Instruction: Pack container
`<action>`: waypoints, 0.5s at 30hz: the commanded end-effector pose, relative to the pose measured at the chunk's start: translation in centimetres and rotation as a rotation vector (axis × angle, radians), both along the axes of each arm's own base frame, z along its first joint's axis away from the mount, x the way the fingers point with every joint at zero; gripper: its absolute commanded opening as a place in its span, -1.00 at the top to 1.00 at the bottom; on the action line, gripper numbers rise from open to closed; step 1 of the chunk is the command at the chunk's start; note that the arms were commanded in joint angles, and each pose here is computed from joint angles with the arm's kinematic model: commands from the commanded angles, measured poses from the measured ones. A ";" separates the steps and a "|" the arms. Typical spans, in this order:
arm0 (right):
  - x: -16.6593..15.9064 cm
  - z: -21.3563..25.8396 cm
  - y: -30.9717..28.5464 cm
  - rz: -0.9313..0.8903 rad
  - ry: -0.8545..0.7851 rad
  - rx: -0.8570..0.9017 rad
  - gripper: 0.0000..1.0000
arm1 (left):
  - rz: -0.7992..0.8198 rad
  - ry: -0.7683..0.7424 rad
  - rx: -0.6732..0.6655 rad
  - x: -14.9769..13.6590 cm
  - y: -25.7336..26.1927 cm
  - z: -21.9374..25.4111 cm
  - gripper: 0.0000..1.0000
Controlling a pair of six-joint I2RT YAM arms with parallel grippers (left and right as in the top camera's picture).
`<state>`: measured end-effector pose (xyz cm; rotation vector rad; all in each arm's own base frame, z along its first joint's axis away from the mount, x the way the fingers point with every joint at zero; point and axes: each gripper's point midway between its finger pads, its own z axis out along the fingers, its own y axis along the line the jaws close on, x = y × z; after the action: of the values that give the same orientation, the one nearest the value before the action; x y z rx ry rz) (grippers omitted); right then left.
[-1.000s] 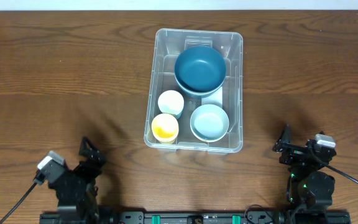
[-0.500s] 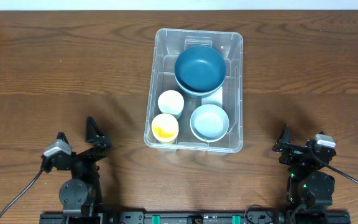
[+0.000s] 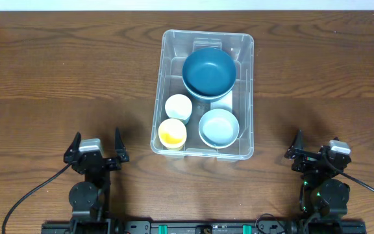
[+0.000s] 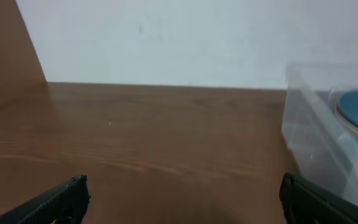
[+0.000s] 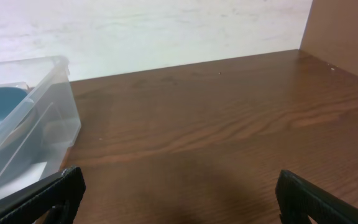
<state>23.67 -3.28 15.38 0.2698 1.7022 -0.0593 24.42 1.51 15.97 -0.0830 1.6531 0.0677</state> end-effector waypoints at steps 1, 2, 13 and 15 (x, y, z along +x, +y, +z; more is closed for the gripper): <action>0.0 -0.1 -0.3 -0.014 0.003 -0.009 -0.99 | -0.028 0.040 0.040 0.0 -0.4 -1.5 -0.96; 0.0 -0.1 -0.3 -0.014 0.003 -0.009 -0.98 | -0.030 0.054 0.040 0.0 -0.5 -1.8 -0.96; 0.0 -0.1 -0.3 -0.014 0.002 -0.009 -0.98 | -0.029 0.071 0.039 -0.1 -0.4 -2.2 -0.96; 0.0 -0.1 -0.3 -0.014 0.003 -0.009 -0.98 | -0.029 0.071 0.039 -0.1 -0.4 -2.2 -0.96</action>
<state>23.67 -3.29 15.37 0.2701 1.7021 -0.0597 24.44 1.07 15.47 -0.0402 1.6712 0.0681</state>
